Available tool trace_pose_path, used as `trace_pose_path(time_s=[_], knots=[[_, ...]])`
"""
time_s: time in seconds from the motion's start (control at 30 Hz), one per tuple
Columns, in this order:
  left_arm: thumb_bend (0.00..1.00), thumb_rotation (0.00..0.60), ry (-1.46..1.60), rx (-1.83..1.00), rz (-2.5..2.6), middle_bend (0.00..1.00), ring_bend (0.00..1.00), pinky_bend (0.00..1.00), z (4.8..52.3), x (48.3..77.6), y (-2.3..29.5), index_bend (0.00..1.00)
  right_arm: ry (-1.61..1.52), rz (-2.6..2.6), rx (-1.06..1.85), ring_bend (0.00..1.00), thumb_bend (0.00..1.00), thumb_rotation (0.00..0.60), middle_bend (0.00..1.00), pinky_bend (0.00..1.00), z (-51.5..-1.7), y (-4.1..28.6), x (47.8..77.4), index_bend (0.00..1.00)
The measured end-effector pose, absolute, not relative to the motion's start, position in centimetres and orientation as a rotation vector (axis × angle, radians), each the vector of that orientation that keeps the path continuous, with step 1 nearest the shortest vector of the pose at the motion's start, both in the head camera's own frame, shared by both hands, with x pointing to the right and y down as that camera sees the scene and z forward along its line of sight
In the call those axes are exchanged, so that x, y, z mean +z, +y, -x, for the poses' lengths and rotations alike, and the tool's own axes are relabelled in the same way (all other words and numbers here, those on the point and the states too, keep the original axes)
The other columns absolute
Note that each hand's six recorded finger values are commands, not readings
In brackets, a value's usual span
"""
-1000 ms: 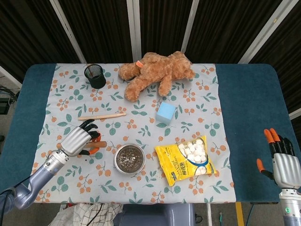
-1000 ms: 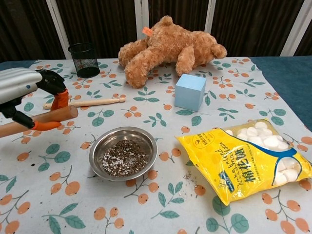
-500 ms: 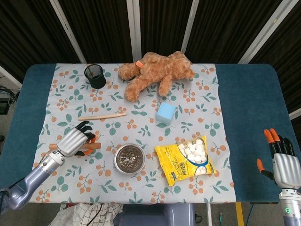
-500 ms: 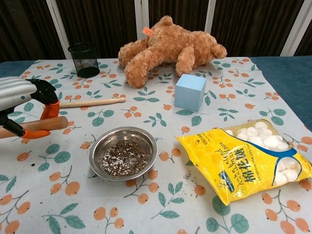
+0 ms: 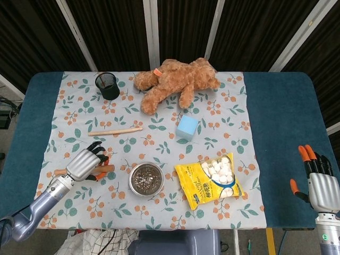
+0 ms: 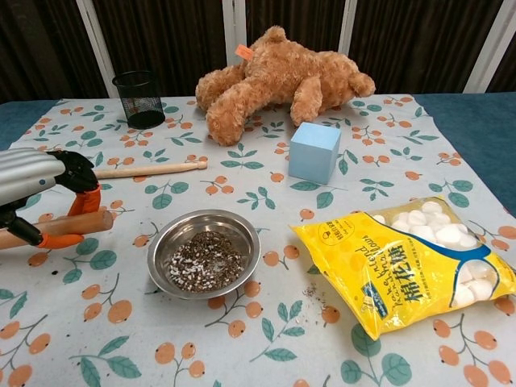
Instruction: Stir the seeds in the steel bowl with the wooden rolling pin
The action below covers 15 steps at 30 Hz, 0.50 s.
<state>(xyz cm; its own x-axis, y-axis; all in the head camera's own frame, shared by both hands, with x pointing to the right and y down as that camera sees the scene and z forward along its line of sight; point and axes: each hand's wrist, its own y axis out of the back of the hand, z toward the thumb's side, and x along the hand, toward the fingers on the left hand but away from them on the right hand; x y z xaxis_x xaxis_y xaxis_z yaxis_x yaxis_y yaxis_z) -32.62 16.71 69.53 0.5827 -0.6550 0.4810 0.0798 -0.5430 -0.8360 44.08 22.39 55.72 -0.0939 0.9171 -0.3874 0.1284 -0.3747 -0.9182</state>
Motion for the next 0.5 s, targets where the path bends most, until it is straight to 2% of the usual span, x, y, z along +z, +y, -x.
trace_pose_path(time_s=[0.1, 0.5], knots=[[0.37, 0.600, 0.488, -1.051, 1.935, 0.38, 0.17, 0.08, 32.7, 69.5, 16.9, 0.37, -1.168, 1.523, 1.536, 0.00, 0.42, 0.600, 0.00, 0.00, -44.1, 22.4, 55.7, 0.00], [0.32, 0.600, 0.659, -1.129, 1.949, 0.27, 0.10, 0.04, 34.2, 68.0, 17.5, 0.30, -1.168, 1.523, 1.536, 0.00, 0.42, 0.600, 0.00, 0.00, -44.1, 22.4, 55.7, 0.00]])
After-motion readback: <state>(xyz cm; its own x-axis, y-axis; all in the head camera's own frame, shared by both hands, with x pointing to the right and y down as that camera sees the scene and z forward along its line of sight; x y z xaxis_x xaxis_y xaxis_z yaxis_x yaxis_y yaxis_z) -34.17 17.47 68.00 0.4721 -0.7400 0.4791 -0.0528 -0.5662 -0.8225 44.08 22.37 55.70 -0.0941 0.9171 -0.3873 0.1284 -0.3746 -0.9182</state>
